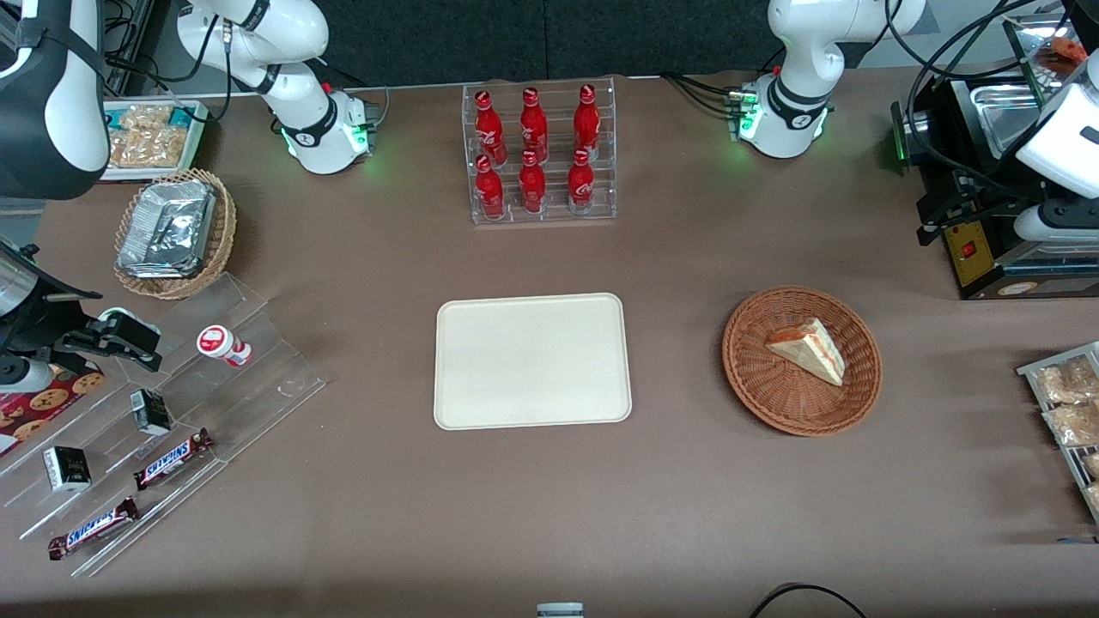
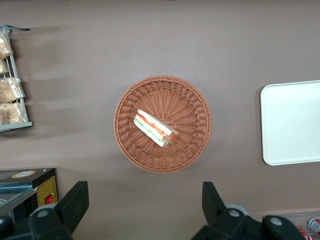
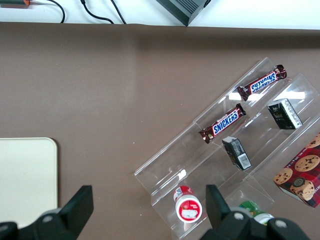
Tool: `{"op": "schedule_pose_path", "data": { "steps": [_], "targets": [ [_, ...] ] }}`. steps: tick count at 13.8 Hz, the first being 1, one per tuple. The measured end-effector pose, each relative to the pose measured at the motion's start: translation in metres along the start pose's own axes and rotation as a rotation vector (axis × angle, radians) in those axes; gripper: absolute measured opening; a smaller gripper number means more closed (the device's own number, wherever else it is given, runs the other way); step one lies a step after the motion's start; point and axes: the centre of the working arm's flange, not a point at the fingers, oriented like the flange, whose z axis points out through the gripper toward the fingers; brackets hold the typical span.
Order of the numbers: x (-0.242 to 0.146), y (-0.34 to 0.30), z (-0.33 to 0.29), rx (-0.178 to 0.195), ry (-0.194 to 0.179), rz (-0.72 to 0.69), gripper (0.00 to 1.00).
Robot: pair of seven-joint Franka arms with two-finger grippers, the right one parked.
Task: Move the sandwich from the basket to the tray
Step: 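Move the left gripper over the wicker basket toward the sandwich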
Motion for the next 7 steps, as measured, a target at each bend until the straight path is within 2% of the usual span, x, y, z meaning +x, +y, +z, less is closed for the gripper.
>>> {"op": "schedule_pose_path", "data": {
  "steps": [4,5,7],
  "targets": [
    [0.0,0.0,0.002,0.0,-0.01,-0.004,1.0],
    [0.0,-0.001,0.007,0.0,-0.023,-0.027,1.0],
    [0.002,-0.001,0.025,0.001,-0.061,-0.167,1.0]
  ]
}}
